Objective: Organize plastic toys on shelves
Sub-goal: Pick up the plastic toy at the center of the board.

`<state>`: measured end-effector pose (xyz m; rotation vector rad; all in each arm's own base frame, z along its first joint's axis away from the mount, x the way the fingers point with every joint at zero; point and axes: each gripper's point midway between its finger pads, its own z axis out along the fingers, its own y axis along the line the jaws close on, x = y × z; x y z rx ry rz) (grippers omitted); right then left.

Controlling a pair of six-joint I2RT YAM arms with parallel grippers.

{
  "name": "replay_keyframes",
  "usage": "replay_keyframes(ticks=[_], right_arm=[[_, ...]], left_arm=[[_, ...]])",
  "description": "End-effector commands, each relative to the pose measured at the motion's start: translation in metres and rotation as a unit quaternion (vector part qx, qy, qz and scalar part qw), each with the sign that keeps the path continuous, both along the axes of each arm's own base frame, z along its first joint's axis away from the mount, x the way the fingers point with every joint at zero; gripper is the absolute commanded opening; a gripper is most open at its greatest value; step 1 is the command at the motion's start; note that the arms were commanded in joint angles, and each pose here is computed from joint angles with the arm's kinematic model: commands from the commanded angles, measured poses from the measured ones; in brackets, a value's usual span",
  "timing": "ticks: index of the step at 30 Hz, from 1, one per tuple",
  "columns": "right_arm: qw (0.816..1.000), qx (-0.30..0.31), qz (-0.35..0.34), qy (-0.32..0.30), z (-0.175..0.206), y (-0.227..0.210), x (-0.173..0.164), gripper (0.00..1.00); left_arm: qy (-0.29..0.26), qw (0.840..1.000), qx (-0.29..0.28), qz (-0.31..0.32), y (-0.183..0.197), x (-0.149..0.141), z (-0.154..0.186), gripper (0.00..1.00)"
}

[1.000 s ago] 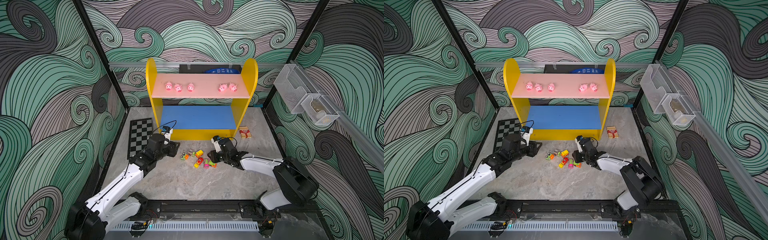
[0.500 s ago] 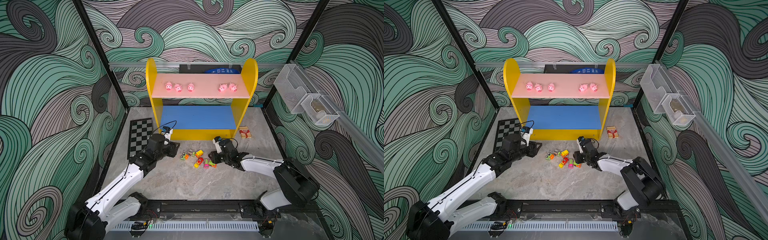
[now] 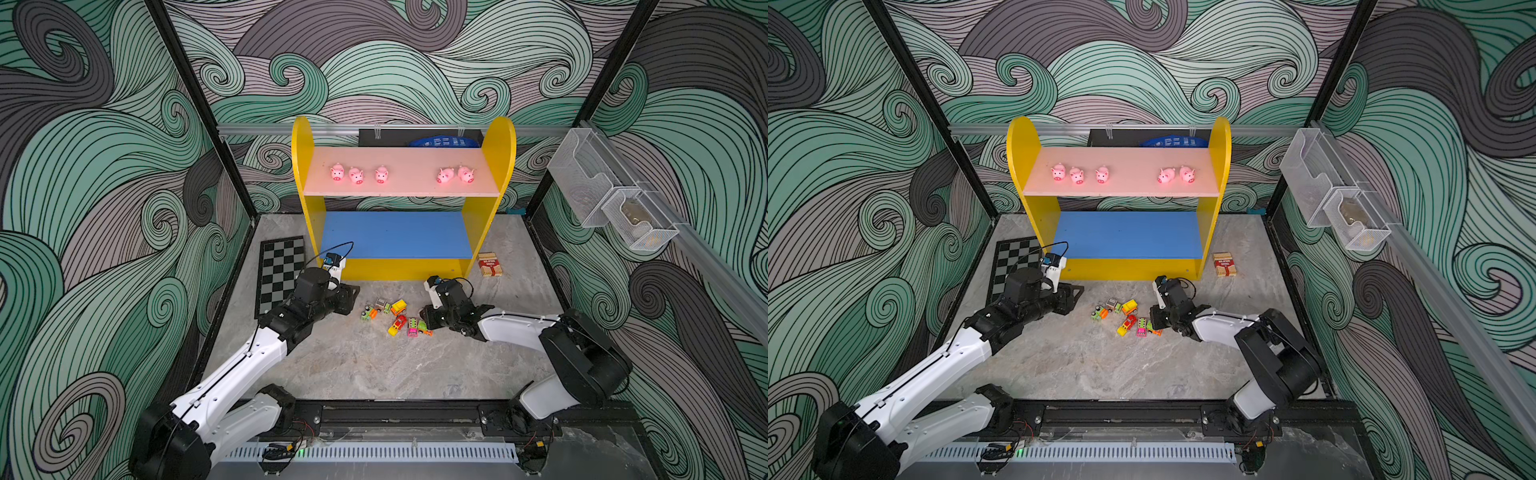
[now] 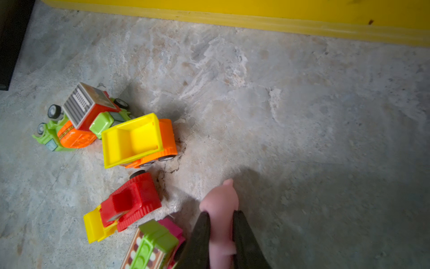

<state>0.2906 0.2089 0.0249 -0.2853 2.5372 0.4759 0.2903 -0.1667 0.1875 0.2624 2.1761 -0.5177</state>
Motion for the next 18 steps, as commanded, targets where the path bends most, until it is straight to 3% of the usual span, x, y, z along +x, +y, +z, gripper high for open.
replay_keyframes(ticks=[1,4,11,16,18], right_arm=[[0.999,-0.015,-0.036,-0.034,0.013,-0.015,0.008,0.14],[0.995,-0.035,-0.076,-0.054,0.019,-0.034,0.014,0.09],[0.982,-0.127,-0.129,-0.06,0.01,-0.069,0.018,0.1],[0.981,-0.142,-0.12,-0.059,0.006,-0.063,0.02,0.16],[0.983,-0.141,-0.106,-0.06,0.006,-0.055,0.019,0.23]], left_arm=[[-0.002,1.0,0.007,0.0,0.002,0.0,0.0,0.46],[-0.002,1.0,0.007,0.001,0.003,0.001,0.0,0.46],[0.0,1.0,0.009,0.0,0.003,0.001,-0.001,0.46],[0.001,1.0,0.011,0.0,0.003,0.001,-0.002,0.46],[0.001,1.0,0.011,-0.001,0.002,0.001,-0.002,0.46]])
